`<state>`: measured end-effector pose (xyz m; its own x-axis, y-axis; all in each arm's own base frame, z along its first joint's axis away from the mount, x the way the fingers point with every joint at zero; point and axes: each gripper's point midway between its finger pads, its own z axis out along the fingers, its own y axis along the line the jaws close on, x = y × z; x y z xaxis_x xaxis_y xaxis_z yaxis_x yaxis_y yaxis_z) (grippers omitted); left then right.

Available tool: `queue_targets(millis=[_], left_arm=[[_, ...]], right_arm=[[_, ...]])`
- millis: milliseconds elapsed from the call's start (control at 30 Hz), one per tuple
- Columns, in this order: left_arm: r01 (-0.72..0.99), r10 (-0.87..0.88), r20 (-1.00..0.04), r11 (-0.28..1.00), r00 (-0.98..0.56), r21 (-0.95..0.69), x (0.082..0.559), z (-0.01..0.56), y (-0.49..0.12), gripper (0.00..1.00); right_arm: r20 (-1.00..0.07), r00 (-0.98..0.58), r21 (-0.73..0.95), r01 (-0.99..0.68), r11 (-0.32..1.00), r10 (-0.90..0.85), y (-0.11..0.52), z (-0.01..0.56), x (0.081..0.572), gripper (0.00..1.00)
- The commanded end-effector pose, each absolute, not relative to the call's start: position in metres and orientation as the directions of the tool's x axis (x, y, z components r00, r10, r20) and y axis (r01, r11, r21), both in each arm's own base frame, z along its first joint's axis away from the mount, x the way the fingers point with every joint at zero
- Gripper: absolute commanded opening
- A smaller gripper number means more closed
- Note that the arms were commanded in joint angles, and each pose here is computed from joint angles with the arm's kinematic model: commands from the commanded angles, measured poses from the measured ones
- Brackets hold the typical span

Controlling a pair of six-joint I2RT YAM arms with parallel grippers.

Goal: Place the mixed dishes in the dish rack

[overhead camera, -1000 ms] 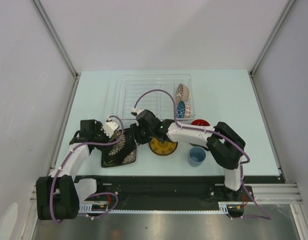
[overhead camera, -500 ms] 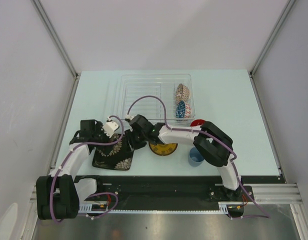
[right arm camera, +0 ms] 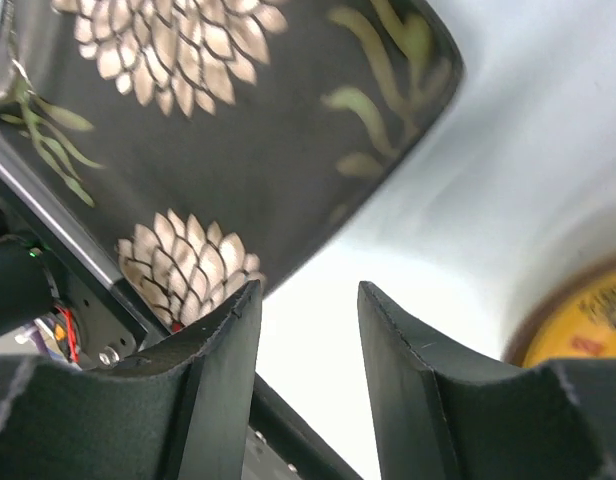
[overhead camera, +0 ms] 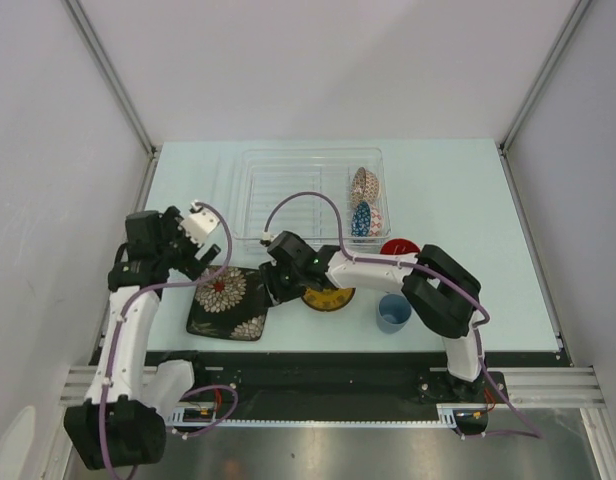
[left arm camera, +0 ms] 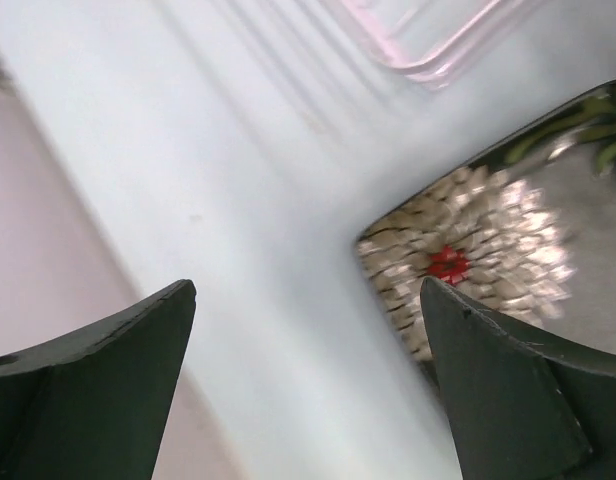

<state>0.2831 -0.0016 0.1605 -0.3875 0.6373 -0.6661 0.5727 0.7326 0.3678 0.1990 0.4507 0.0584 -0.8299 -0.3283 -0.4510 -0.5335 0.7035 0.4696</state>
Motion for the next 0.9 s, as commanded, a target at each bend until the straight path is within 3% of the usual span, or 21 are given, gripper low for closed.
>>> queue_targets(millis=[0, 167, 333, 500, 633, 867], left_arm=[[0.643, 0.787, -0.501, 0.599, -0.361, 0.477, 0.253, 0.154, 0.033, 0.99], [0.660, 0.840, -0.333, 0.543, -0.430, 0.519, 0.228, 0.104, 0.090, 0.98], [0.676, 0.839, -0.301, 0.544, -0.454, 0.497, 0.226, 0.094, 0.114, 0.98], [0.746, 0.921, -0.238, 0.389, -0.308, 0.540, 0.216, 0.067, 0.104, 0.99], [0.784, 0.949, -0.253, 0.300, -0.187, 0.544, 0.204, 0.043, 0.078, 1.00], [0.818, 0.938, -0.300, 0.306, -0.173, 0.486, 0.207, 0.031, 0.064, 1.00]], right_arm=[[-0.477, -0.823, 0.465, -0.535, 0.706, -0.309, 0.443, 0.078, 0.192, 0.49], [-0.469, -0.839, 0.502, -0.511, 0.697, -0.278, 0.450, 0.069, 0.191, 0.48], [-0.481, -0.842, 0.546, -0.506, 0.667, -0.245, 0.456, 0.069, 0.189, 0.48], [-0.488, -0.859, 0.616, -0.464, 0.637, -0.154, 0.466, 0.074, 0.197, 0.48], [-0.459, -0.882, 0.654, -0.418, 0.630, -0.108, 0.469, 0.067, 0.202, 0.47], [-0.407, -0.912, 0.722, -0.352, 0.596, -0.046, 0.485, 0.053, 0.206, 0.47]])
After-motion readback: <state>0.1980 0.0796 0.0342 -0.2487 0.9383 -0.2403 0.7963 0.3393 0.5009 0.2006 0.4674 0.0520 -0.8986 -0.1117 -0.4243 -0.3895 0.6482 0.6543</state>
